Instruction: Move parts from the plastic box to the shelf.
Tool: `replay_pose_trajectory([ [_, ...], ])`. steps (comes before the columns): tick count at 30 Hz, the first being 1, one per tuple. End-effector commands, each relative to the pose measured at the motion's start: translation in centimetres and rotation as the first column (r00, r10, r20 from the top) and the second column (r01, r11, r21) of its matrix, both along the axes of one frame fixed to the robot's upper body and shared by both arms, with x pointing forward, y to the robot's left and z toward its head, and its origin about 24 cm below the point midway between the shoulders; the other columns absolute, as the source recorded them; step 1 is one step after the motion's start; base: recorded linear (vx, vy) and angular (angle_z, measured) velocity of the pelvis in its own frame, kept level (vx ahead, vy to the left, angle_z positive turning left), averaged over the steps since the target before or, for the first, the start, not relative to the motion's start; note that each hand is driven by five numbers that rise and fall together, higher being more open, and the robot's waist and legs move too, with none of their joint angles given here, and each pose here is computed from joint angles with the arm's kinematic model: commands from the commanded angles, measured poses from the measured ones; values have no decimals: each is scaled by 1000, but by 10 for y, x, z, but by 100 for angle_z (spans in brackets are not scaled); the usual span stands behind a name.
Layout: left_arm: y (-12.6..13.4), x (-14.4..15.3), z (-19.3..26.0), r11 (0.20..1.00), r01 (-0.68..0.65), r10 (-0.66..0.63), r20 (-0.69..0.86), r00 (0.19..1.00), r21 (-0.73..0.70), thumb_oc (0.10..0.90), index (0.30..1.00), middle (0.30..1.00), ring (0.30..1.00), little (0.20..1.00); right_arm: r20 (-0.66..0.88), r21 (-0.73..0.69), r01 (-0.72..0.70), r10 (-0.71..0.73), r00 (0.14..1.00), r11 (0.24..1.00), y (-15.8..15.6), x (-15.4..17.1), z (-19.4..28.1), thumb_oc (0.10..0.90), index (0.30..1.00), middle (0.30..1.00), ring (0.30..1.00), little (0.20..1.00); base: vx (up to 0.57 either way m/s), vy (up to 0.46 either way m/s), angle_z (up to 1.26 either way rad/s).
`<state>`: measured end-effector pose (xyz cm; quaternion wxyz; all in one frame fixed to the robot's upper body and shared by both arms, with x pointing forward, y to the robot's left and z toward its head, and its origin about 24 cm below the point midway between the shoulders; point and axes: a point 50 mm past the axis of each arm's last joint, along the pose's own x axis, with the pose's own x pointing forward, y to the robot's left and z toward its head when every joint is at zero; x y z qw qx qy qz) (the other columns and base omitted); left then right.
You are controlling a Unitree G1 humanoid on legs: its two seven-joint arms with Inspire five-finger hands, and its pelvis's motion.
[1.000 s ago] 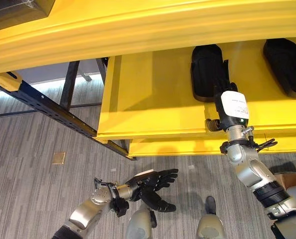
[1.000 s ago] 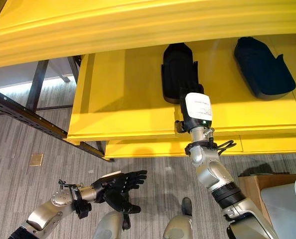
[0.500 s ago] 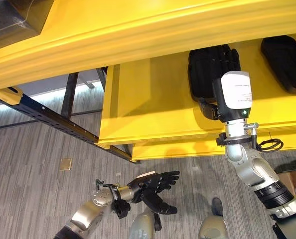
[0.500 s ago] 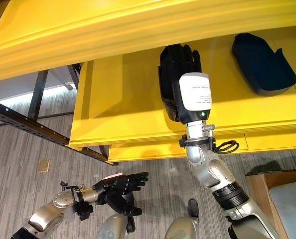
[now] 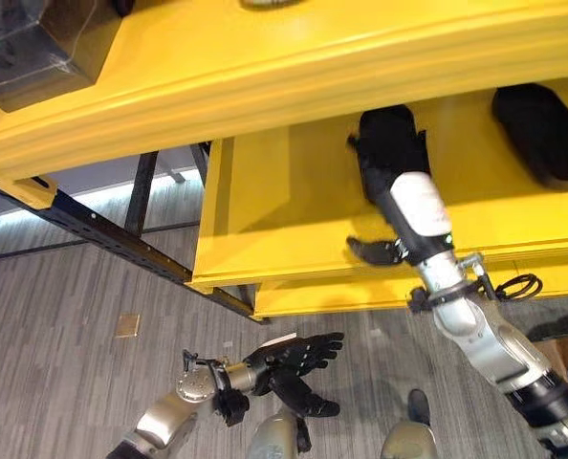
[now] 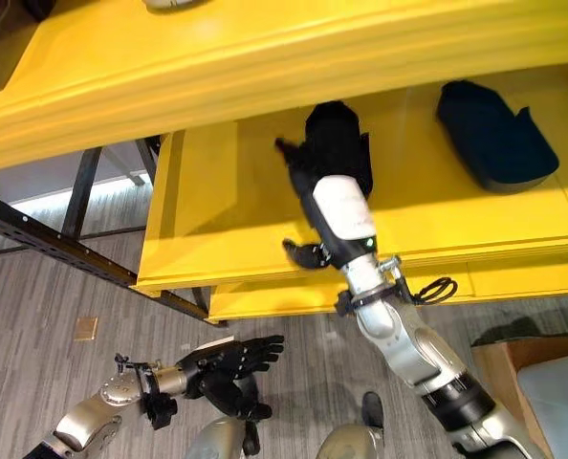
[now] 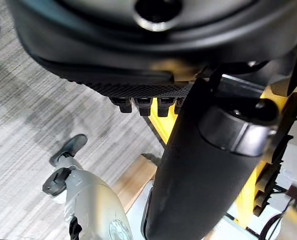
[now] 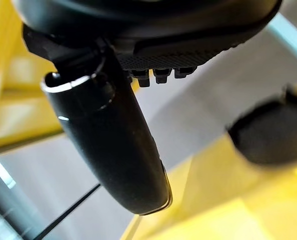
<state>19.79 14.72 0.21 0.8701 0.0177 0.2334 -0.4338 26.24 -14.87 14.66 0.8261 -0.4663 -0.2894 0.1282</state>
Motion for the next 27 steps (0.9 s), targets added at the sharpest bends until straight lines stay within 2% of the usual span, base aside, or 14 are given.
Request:
replay_pose_trajectory([
  [1,7,4,15,998,-11,15,74,997,-56,900,1000,1000,1000,1000,243,67,-245,222,944,967,19,-23,56,900,1000,1000,1000,1000,33,-21,-15],
  [7,21,1,9,998,-59,60,77,995,-14,900,1000,1000,1000,1000,157,84,-144,130,979,986,-11,-27,46,900,1000,1000,1000,1000,0,-20,-13],
  [12,26,2,10,996,-88,90,88,992,-17,900,1000,1000,1000,1000,43,98,-139,135,990,985,-23,-34,34,900,1000,1000,1000,1000,-4,5,-17],
  [18,29,3,15,995,-95,96,97,991,-12,900,1000,1000,1000,1000,8,209,-59,58,998,976,-39,-36,29,900,1000,1000,1000,1000,18,-3,-12],
  [19,29,3,15,994,-105,106,98,990,-9,900,1000,1000,1000,1000,4,262,3,-4,1000,965,-49,-34,26,900,1000,1000,1000,1000,21,-1,-3],
  [27,34,4,18,991,-132,132,104,986,-12,900,1000,1000,1000,1000,-26,378,223,-231,973,898,-81,-38,10,900,1000,1000,1000,1000,3,17,-10],
])
